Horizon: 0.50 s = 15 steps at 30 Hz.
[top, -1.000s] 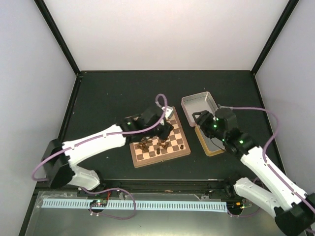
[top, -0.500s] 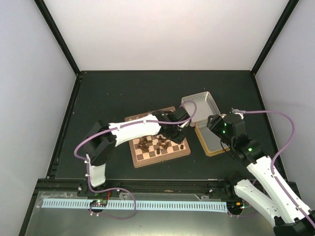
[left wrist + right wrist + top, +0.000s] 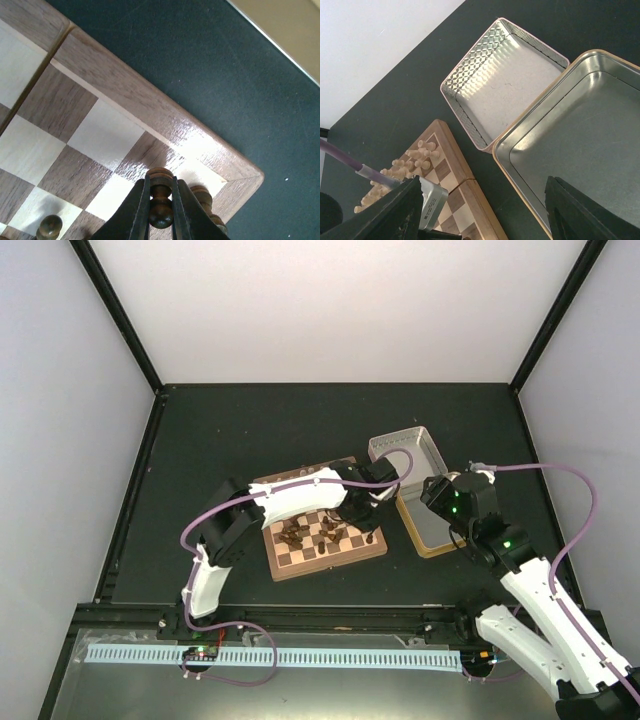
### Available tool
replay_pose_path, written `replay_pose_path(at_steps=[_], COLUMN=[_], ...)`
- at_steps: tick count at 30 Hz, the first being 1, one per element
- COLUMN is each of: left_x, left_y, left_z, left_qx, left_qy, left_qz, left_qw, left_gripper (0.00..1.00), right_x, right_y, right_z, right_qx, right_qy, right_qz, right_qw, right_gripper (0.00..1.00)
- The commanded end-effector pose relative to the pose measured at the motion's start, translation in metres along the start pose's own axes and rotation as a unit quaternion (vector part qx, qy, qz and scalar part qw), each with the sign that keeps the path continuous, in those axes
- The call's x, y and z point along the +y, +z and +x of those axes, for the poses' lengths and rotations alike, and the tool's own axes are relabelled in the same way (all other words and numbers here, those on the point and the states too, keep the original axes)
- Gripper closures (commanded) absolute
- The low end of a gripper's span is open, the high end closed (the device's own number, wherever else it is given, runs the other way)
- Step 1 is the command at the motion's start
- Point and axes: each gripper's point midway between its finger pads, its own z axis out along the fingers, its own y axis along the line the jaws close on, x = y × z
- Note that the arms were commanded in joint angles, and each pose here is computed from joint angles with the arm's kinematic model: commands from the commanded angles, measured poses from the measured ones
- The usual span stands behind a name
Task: Set up the chess pieces on the board
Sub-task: Place the chess piece on the chessboard.
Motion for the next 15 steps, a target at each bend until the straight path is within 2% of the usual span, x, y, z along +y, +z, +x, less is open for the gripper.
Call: replay_pose_path(at_steps=[1, 15], left_x=[-0.0028, -0.0008], left_y=[-0.0039, 0.0056], left_z=[-0.0014, -0.0004], left_qx=[0.015, 0.037], left_qy=[0.008, 0.004], left_qz=[0.004, -0.002], left_qw=[1.000, 0.999], left_gripper=[0.96, 0.93], right_x=[-0.0030, -0.0047], right_y=[0.0016, 0.0006], right_z=[-0.0042, -0.0048], right_qx=[-0.014, -0.018], right_qy=[-0.011, -0.025], right_qz=[0.004, 0.006], right_qw=[1.000, 1.000], right_gripper=[0.33, 0.32])
